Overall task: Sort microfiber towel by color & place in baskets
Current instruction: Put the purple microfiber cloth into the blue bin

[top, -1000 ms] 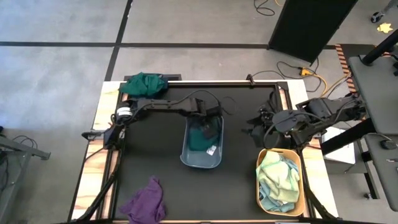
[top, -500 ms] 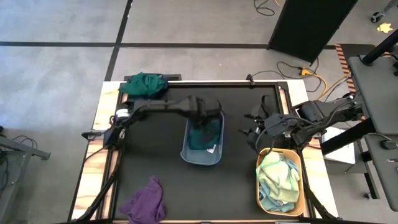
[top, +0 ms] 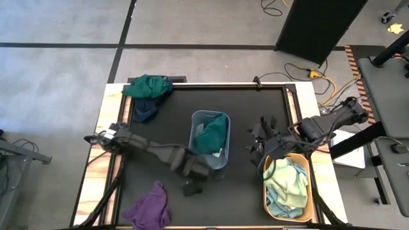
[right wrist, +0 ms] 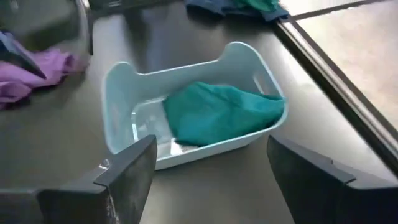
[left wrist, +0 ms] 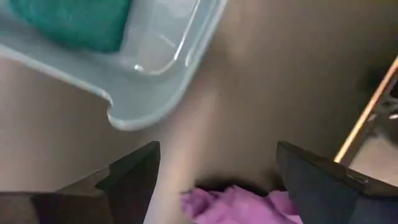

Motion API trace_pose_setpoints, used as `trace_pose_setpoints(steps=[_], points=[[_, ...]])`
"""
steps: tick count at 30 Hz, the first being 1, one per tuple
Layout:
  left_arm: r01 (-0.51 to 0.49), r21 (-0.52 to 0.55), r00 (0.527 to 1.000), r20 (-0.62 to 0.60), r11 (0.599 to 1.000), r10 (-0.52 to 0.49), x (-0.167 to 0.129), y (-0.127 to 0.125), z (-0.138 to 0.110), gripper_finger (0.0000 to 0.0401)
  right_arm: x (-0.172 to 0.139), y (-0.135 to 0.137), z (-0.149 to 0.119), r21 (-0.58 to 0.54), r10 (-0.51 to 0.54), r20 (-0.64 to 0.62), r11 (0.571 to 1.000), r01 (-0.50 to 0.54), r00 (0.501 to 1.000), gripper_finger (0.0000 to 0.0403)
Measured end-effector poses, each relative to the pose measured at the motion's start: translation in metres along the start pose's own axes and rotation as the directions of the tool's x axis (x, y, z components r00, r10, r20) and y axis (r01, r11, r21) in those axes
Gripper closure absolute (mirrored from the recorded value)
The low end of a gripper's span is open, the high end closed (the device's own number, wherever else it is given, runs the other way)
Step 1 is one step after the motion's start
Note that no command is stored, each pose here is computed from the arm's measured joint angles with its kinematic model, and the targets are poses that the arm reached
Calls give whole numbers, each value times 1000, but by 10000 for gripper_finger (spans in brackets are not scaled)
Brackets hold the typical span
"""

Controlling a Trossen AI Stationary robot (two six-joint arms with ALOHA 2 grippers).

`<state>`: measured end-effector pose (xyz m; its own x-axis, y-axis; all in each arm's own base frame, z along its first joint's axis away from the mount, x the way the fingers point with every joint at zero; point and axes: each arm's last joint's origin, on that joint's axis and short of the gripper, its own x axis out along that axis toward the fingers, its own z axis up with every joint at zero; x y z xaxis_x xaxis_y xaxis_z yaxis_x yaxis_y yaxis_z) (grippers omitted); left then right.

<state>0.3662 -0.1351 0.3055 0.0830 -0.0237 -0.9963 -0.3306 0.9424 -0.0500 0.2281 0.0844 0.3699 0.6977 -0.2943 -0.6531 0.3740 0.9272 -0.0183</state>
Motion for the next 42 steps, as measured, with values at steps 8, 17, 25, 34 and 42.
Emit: trace_pose_setpoints(steps=[8,17,25,34,42], points=[[0,-89,1000,-13,996,-1,-3,-61,-82,96,-5,33,0,28,131,84,991,-134,988,129],[-54,-243,997,-59,968,41,46,-103,-177,97,-9,78,-6,109,219,63,968,-225,974,148],[-18,-337,998,-70,941,-6,103,-106,-204,97,-6,106,-9,168,252,32,953,-254,967,133],[-40,-400,988,-151,916,-22,146,-90,-213,105,-3,117,-10,203,291,-10,937,-283,957,132],[-39,-405,966,-248,913,-69,166,-75,-211,248,-17,106,-4,183,294,40,937,-296,955,159]])
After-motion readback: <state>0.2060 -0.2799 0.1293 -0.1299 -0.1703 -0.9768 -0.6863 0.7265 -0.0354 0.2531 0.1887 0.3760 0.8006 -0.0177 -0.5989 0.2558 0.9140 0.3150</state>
